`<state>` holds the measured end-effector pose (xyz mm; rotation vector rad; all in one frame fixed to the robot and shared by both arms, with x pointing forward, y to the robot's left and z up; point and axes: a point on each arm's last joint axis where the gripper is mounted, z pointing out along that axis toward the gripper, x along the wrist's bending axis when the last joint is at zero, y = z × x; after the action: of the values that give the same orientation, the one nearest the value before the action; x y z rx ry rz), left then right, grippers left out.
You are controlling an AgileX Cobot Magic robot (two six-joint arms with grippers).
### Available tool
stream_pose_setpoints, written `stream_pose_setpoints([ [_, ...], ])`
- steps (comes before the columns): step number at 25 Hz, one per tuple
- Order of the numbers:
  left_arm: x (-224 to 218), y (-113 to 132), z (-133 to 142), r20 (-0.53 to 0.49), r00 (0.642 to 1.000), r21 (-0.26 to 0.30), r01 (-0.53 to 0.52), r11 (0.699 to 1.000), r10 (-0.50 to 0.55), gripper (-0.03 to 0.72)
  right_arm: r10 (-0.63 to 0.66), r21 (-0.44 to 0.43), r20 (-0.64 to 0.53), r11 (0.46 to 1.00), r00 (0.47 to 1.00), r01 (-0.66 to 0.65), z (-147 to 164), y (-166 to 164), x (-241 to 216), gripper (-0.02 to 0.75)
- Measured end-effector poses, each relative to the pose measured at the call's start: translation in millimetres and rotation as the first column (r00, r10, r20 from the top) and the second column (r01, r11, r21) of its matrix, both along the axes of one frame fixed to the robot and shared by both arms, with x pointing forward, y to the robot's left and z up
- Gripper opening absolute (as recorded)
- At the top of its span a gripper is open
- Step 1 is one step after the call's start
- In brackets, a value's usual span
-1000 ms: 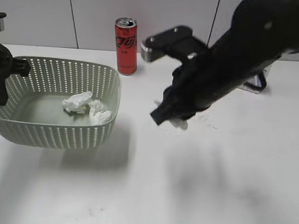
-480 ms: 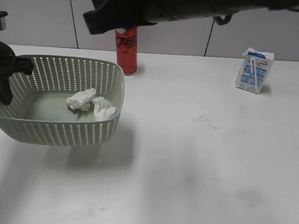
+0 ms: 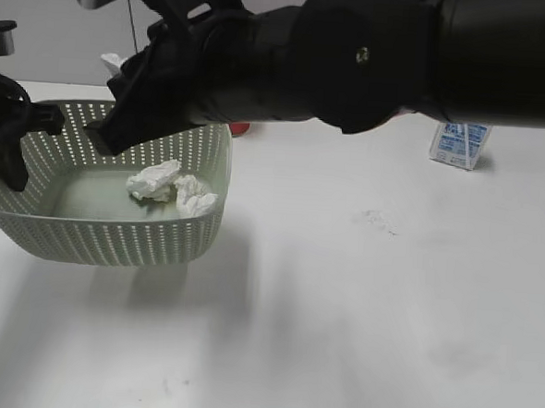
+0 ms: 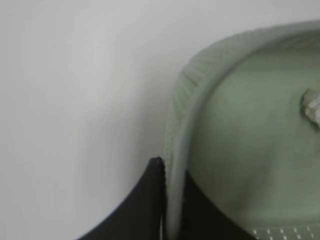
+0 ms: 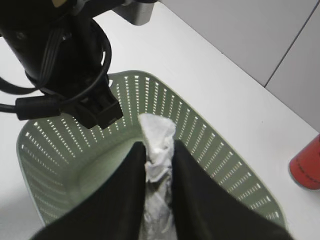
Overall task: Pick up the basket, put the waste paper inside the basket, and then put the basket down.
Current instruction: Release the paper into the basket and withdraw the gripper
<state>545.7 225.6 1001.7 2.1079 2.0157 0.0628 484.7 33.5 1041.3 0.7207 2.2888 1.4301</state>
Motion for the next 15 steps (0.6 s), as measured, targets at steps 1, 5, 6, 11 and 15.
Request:
stream_pose_setpoints([
  [1, 0, -2, 0, 0.001, 1.0, -0.002, 0.005, 1.0, -0.005, 0.0, 0.0, -0.003, -0.001, 1.0, 1.0, 0.0, -2, 1, 0, 0.162],
  [5, -3, -14, 0, 0.009, 0.999, -0.006, 0.043, 0.999, -0.043, 0.0, 0.015, -0.032, 0.016, 0.999, 1.0, -0.014, -7, 2, 1, 0.552],
  [6, -3, -17, 0, 0.014, 0.999, -0.008, 0.05, 0.999, -0.05, 0.0, 0.018, -0.037, 0.022, 0.999, 1.0, -0.018, -8, 2, 2, 0.589],
  [11, -3, -21, 0, 0.025, 0.998, -0.014, 0.062, 0.998, -0.062, 0.0, -0.037, -0.024, 0.021, 0.999, 0.999, 0.038, -6, -11, 18, 0.613],
  [15, 1, -22, -9, 0.011, 0.998, -0.012, 0.059, 0.998, -0.059, 0.0, -0.166, -0.069, -0.131, 0.985, 0.977, 0.158, -2, -53, 60, 0.598],
])
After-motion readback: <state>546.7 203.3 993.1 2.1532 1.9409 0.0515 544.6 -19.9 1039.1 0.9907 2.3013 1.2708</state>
